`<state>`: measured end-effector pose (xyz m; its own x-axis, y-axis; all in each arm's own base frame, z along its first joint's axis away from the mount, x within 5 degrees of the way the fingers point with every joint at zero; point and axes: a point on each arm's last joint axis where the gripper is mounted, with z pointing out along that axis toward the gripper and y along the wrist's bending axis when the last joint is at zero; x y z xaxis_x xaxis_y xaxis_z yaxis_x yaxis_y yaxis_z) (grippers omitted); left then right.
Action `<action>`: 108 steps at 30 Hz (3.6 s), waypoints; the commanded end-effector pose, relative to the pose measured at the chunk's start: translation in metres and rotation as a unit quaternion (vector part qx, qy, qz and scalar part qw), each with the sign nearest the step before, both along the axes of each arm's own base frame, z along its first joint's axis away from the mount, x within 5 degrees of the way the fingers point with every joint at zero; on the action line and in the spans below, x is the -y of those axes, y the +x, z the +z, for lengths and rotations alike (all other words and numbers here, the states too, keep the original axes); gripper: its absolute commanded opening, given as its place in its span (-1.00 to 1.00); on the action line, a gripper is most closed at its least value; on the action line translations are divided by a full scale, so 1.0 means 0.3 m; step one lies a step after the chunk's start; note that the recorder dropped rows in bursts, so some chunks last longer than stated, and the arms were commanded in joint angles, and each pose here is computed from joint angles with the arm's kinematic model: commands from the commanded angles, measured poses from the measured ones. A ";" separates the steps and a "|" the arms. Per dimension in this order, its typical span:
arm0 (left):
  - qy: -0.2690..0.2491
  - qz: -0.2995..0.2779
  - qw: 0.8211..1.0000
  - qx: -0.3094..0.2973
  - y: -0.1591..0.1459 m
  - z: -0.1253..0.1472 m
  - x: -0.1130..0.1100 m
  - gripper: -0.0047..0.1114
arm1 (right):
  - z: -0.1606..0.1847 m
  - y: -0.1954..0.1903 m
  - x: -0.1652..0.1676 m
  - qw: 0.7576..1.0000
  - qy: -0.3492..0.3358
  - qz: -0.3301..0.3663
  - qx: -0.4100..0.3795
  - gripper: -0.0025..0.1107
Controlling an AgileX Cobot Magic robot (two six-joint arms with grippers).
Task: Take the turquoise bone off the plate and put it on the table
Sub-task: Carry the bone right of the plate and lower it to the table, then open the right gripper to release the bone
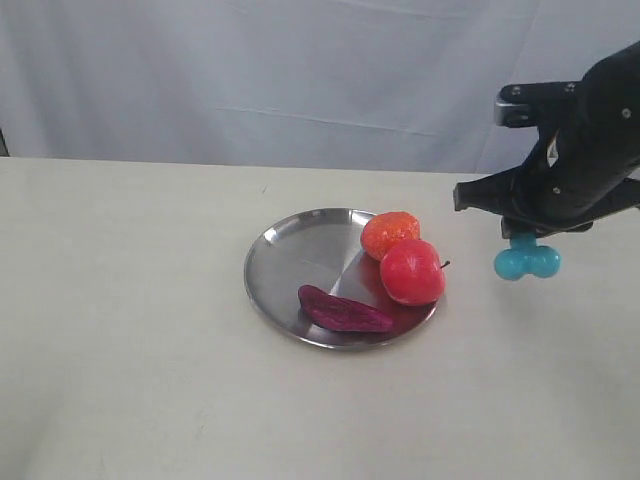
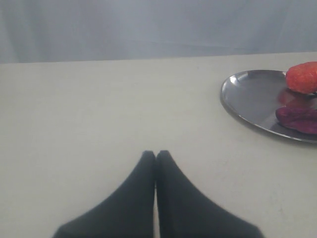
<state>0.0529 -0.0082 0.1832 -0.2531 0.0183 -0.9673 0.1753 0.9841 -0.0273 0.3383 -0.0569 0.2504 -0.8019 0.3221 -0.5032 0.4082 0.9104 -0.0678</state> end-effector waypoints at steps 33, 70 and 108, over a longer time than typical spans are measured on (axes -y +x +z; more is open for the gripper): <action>0.000 -0.001 1.000 -0.001 0.000 -0.003 0.000 -0.92 | -0.399 0.171 0.092 0.999 0.014 0.037 -0.036 -0.95; 0.000 -0.001 1.000 -0.001 0.000 -0.003 0.000 -0.92 | -0.411 0.144 0.089 0.996 0.031 0.012 -0.079 -0.50; 0.000 -0.001 1.000 -0.001 0.000 -0.003 0.000 -0.92 | 0.251 -0.143 0.016 0.999 0.021 -0.040 0.016 0.15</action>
<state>0.0529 -0.0082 0.1832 -0.2531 0.0183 -0.9673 0.1753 0.9841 -0.0273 0.3147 -0.0703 0.3036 -0.7699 0.3851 -0.5089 0.4711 0.8809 -0.0461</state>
